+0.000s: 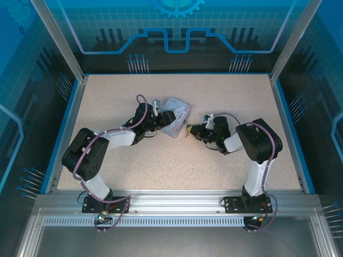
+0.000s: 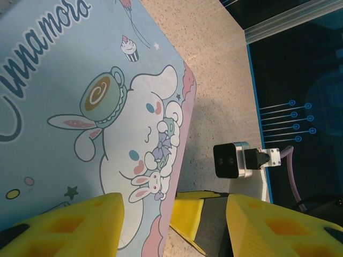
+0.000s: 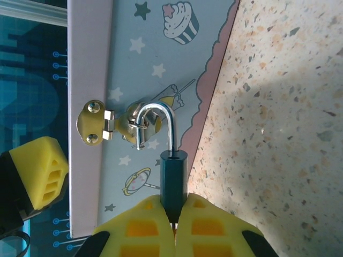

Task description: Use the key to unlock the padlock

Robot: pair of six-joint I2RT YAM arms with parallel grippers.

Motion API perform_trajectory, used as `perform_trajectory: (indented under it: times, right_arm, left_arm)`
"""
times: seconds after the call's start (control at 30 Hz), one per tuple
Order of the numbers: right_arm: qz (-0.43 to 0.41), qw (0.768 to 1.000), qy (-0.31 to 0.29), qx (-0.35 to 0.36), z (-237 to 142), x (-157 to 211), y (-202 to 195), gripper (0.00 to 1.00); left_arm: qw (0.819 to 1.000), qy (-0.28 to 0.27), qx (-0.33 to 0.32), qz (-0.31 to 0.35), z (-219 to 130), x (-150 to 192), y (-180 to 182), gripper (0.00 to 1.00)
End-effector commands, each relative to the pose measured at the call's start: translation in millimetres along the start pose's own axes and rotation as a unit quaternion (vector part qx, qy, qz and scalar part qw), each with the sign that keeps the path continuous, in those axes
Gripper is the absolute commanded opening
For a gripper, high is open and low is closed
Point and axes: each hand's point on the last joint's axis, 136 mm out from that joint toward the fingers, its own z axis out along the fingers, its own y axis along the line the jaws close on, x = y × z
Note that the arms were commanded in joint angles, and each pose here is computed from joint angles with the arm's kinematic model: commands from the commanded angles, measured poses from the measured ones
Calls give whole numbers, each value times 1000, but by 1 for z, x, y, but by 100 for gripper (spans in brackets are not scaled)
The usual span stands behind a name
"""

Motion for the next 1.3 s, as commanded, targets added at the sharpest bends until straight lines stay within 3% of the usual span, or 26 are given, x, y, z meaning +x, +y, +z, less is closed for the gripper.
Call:
perform_trajectory:
  times: [0.0,0.77,1.03,1.27]
  right_arm:
    - [19,999,-41,5,3,-12,-4,4]
    - [35,995,-94,-5,21,-47,5,3]
    - [19,995,-100,3,19,-59,4,3]
    - [-30,994,-92,45,-12,-62,4,3]
  left_arm:
    - [992,70,-93,-43,-3,49,58,55]
    - [992,73,-96,-44,-4,51,61,56]
    - [992,72,-91,-41,-6,49,57,60]
    - [996,57,-67,4,-16,25,23,70]
